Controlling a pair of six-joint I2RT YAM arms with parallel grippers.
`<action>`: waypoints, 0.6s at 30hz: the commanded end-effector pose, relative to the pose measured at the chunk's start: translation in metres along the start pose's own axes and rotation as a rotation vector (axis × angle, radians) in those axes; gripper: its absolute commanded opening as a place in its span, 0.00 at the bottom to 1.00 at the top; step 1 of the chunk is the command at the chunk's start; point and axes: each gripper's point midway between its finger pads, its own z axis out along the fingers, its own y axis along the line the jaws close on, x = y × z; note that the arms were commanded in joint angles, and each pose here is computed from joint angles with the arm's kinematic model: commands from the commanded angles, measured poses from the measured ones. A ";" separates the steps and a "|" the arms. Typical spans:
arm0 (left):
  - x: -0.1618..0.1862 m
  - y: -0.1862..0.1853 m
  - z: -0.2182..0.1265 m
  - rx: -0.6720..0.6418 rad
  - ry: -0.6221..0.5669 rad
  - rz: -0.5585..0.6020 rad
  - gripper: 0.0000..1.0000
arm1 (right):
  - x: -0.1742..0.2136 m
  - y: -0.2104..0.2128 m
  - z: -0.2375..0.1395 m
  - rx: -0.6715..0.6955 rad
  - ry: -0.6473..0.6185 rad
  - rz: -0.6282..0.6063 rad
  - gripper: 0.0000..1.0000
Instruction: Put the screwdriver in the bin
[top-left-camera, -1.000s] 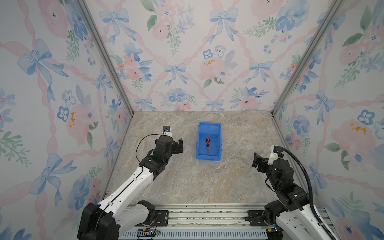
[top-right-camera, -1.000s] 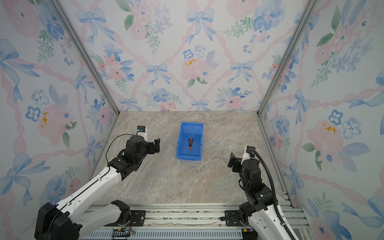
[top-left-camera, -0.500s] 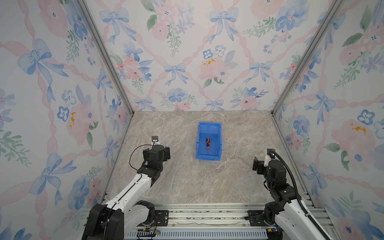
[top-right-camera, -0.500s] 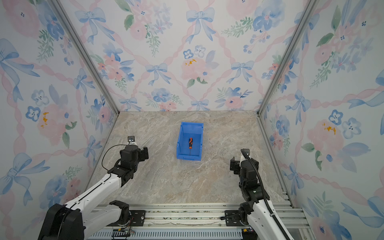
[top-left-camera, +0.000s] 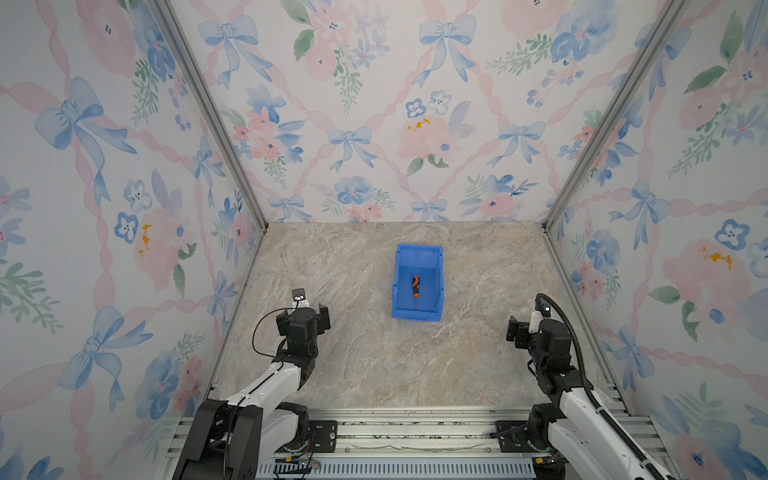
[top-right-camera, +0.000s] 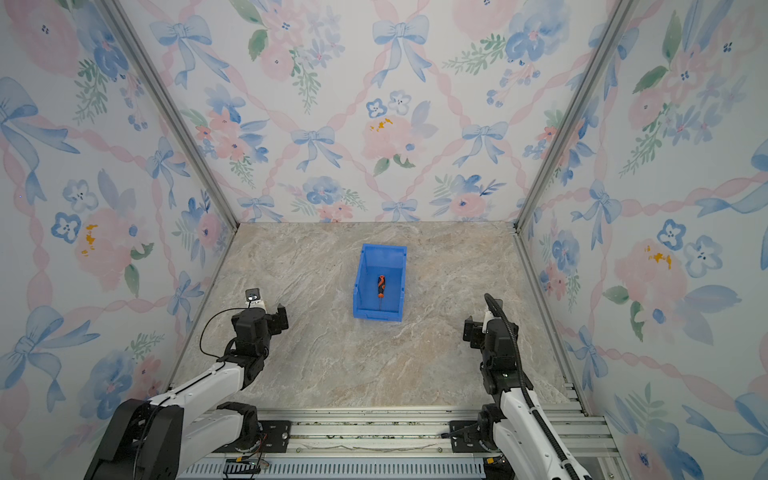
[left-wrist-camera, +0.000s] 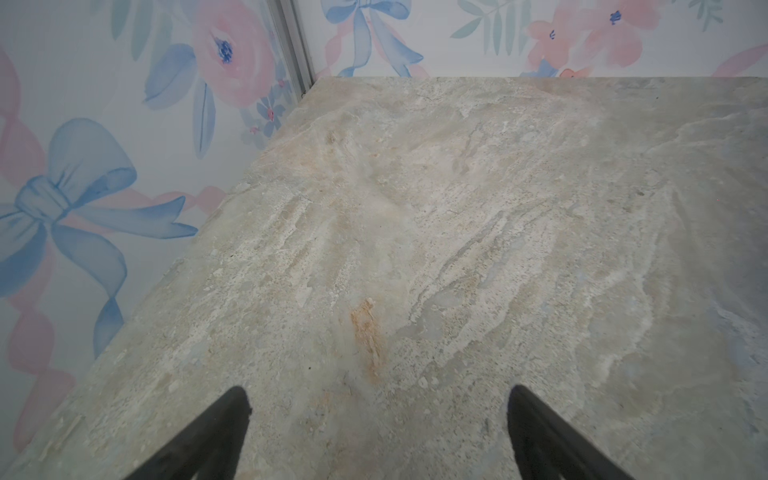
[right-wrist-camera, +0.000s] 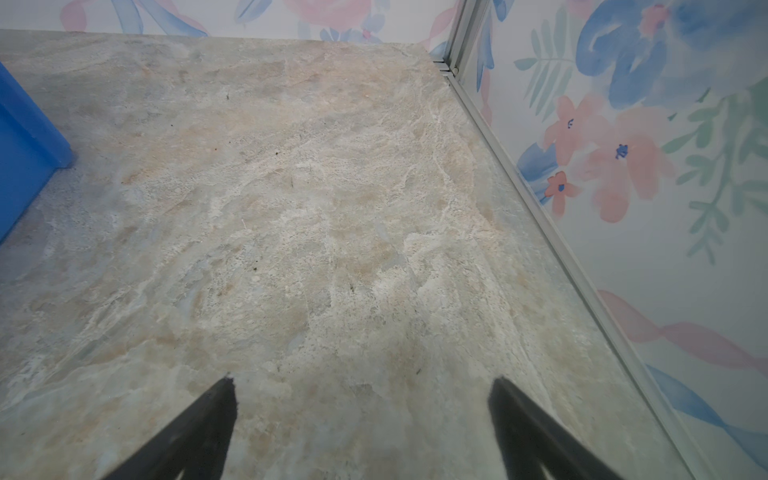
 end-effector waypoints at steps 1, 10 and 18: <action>-0.019 -0.004 0.004 0.027 -0.097 -0.031 0.97 | -0.027 0.003 0.007 -0.019 -0.078 0.021 0.97; -0.041 -0.010 0.025 0.057 -0.184 -0.022 0.97 | -0.043 0.010 0.038 -0.026 -0.095 0.029 0.97; -0.045 -0.017 0.035 0.098 -0.217 -0.011 0.97 | -0.060 0.021 0.065 -0.062 -0.114 0.020 0.97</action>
